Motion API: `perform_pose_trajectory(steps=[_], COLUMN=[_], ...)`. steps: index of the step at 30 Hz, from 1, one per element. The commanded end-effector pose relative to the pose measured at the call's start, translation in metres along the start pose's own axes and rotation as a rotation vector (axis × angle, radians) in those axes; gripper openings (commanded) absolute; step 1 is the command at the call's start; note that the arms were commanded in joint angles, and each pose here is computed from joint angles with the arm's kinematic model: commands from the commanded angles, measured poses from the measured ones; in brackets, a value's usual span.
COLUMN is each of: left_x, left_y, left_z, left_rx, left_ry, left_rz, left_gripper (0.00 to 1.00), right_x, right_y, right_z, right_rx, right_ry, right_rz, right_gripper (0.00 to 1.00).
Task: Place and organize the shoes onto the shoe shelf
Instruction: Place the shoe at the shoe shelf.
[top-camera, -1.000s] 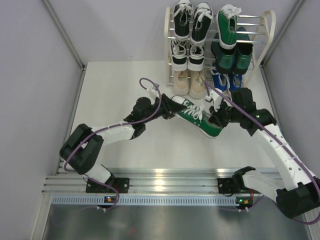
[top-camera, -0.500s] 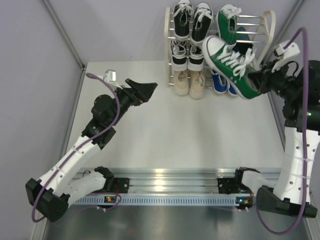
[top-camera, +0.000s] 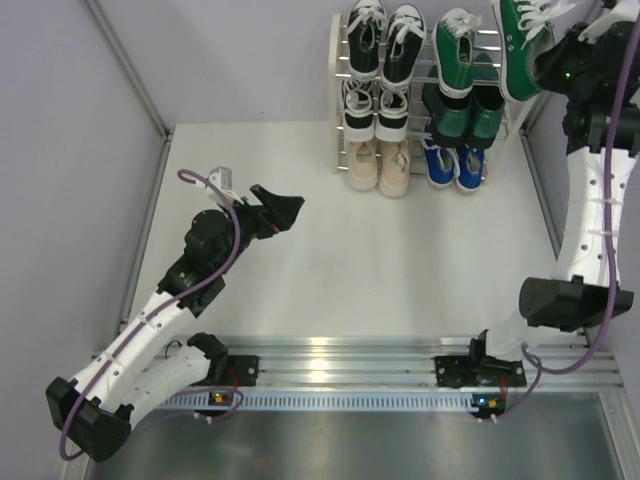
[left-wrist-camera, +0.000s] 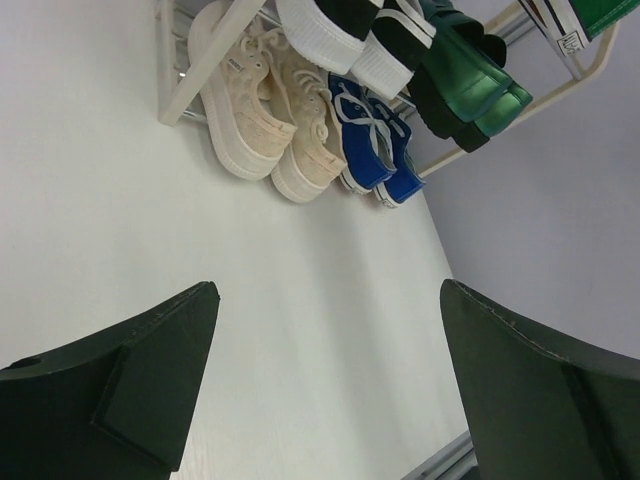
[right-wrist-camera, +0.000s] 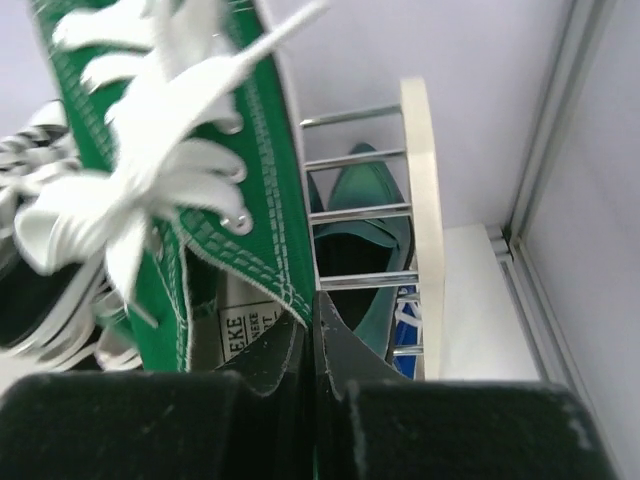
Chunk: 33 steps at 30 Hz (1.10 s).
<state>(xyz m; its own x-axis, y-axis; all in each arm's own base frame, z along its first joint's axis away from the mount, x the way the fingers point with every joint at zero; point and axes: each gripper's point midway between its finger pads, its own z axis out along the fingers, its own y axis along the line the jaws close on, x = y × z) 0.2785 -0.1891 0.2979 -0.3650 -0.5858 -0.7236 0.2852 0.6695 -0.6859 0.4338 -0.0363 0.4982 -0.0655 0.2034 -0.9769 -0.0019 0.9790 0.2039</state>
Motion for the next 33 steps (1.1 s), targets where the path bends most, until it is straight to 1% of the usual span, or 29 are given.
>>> perform_pose_trajectory(steps=[1, 3, 4, 7, 8, 9, 22, 28, 31, 32, 33], left_x=[-0.012, -0.014, -0.015, -0.018, -0.013, -0.014, -0.011, -0.009, -0.009, -0.01, -0.009], left_y=[-0.002, -0.001, -0.002, -0.003, 0.003, 0.004, 0.008, 0.008, 0.009, 0.009, 0.009], left_z=[-0.006, -0.007, -0.007, -0.009, -0.01, -0.011, -0.014, -0.015, -0.017, -0.018, -0.018], left_rx=[0.002, 0.0, 0.0, 0.001, -0.022, -0.025, -0.038, -0.034, -0.035, -0.035, -0.035], left_ry=[-0.052, -0.058, -0.061, -0.071, -0.052, -0.054, -0.054, -0.052, -0.057, -0.059, -0.059], left_rz=[-0.003, -0.001, 0.002, 0.006, 0.009, 0.01, -0.007, -0.018, -0.025, -0.029, -0.029], left_gripper=[0.98, 0.97, 0.97, 0.97, 0.98, 0.98, 0.98, 0.97, 0.97, 0.97, 0.97], right_x=[-0.057, -0.055, -0.053, -0.053, -0.054, -0.047, -0.039, -0.016, -0.013, -0.012, -0.011], right_y=[0.006, 0.001, 0.009, 0.006, 0.003, -0.001, -0.009, -0.014, -0.013, -0.014, -0.013], right_z=[0.015, 0.031, 0.037, 0.053, 0.057, 0.067, 0.084, 0.098, 0.099, 0.099, 0.1], right_rx=[0.09, 0.148, 0.143, 0.182, 0.197, 0.214, 0.269, 0.281, 0.28, 0.283, 0.28], right_ry=[-0.232, -0.247, -0.25, -0.285, -0.294, -0.28, -0.286, -0.236, -0.231, -0.227, -0.224], right_rz=[0.079, 0.069, 0.07, 0.072, 0.073, 0.068, 0.111, 0.133, 0.14, 0.139, 0.145], right_gripper=[0.0, 0.0, 0.0, 0.0, 0.0, 0.0, 0.0, 0.06, 0.11, 0.15, 0.16])
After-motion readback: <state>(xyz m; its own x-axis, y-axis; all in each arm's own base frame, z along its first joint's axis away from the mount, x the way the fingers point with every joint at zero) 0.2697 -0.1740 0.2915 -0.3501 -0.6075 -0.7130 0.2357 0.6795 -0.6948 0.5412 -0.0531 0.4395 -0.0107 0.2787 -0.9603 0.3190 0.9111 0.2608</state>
